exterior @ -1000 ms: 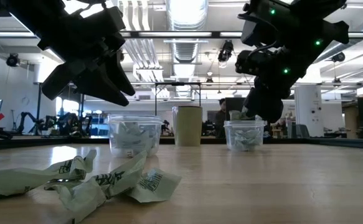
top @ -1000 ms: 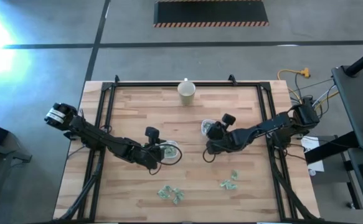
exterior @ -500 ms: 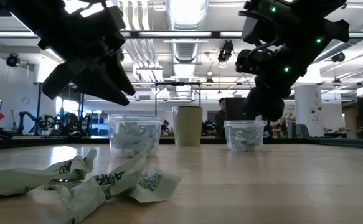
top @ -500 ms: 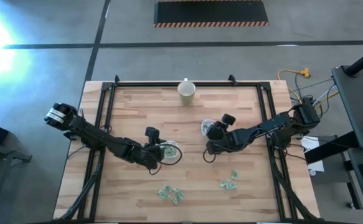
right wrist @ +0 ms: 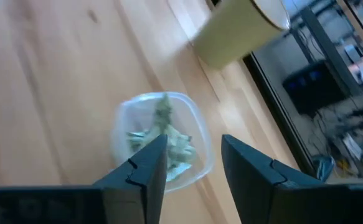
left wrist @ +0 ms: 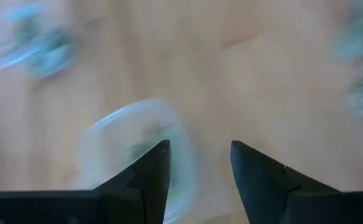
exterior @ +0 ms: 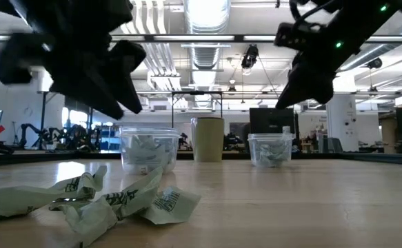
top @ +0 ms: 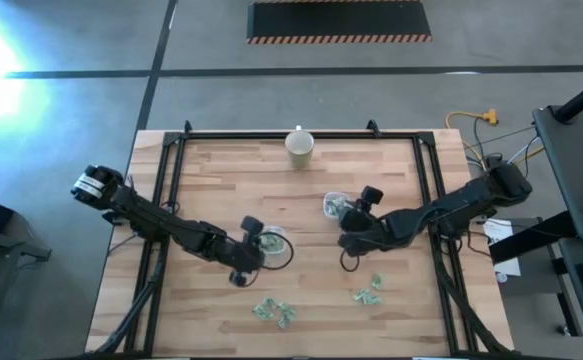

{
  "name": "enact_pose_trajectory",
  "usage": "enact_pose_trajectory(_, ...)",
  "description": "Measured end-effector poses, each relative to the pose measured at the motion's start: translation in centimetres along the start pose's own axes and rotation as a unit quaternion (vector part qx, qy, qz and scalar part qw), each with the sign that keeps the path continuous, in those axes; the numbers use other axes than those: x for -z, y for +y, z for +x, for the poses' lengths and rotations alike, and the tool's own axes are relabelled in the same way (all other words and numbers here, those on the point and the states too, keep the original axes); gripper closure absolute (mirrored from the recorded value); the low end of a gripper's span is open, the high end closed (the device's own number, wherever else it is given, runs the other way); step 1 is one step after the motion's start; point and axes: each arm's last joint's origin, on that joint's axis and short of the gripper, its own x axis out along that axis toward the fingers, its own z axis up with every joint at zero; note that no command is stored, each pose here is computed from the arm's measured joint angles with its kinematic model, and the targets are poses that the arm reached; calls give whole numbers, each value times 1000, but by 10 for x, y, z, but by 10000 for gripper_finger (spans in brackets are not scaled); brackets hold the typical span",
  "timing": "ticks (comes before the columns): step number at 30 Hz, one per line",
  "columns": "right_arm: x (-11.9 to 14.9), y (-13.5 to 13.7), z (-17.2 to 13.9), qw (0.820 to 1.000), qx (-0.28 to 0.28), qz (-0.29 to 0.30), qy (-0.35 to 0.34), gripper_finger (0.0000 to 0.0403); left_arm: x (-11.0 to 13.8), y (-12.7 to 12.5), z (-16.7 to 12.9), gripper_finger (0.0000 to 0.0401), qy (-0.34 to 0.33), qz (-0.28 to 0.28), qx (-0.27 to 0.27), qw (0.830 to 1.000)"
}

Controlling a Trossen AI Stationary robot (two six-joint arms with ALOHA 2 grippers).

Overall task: Pick and place Stevia / Truvia into bins
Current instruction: Put the green stevia packet into the left transparent container

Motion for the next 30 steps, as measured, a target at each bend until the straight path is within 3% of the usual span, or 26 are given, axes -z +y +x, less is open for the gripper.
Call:
enact_pose_trajectory(6, 1, 5, -13, 1000, -20, -10, -19, 272, -14, -8, -3, 250, -90, -10, 163, 982)
enact_pose_trajectory(9, 1, 6, -15, 999, -23, -11, -21, 276, -17, -11, -1, 251, -122, -10, 205, 971)
enact_pose_trajectory(17, 1, 5, -15, 999, -23, -12, -22, 279, -19, -25, 24, 251, -140, -29, 239, 961)
enact_pose_trajectory(30, 0, 5, -15, 999, -24, -10, -23, 285, -9, -45, 66, 251, -81, -62, 260, 960)
